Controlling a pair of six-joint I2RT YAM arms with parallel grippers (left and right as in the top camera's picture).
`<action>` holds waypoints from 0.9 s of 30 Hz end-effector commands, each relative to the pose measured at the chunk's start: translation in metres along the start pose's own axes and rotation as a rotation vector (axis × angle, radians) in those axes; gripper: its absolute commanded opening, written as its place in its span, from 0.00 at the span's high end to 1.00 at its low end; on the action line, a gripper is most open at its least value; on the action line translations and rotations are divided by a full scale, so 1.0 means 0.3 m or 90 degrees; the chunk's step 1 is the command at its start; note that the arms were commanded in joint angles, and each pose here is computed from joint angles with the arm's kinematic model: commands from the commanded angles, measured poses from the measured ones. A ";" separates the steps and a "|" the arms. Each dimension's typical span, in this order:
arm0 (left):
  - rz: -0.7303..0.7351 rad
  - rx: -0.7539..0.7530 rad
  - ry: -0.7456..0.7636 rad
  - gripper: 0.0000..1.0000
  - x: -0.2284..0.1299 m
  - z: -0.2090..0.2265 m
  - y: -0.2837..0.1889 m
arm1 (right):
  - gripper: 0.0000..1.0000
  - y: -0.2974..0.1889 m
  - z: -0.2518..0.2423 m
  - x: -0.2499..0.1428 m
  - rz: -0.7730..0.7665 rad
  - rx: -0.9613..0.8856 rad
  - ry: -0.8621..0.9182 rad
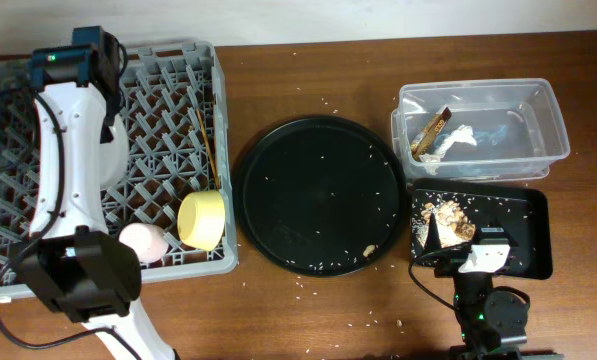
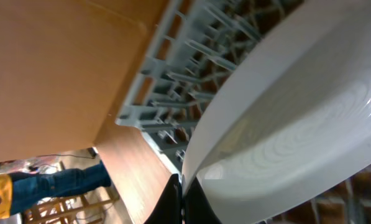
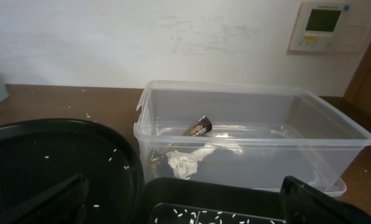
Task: Sort waste into correct bins and load items into the dishwasher rack
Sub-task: 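Lift the white plate with the left gripper and carry it to the rack, then set the white plate upright in the dish rack and release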
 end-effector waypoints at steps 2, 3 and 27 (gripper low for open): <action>-0.046 0.056 -0.060 1.00 0.048 0.045 0.029 | 0.02 0.002 -0.002 -0.012 0.004 -0.003 -0.002; -0.028 0.029 -0.057 1.00 0.039 0.022 0.035 | 0.02 0.002 -0.002 -0.012 0.004 -0.003 -0.002; -0.197 -0.610 0.155 0.01 -0.421 0.272 -0.785 | 0.02 0.002 -0.002 -0.012 0.004 -0.003 -0.002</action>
Point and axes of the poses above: each gripper's point midway between its finger pads, its own y axis out along the fingers, its own z axis along the line the jaws close on, x = y × z, the point moved 6 cm from there along -y, back along the fingers, and after that the axes turned 4 degrees about -y, right-handed, at the moved point
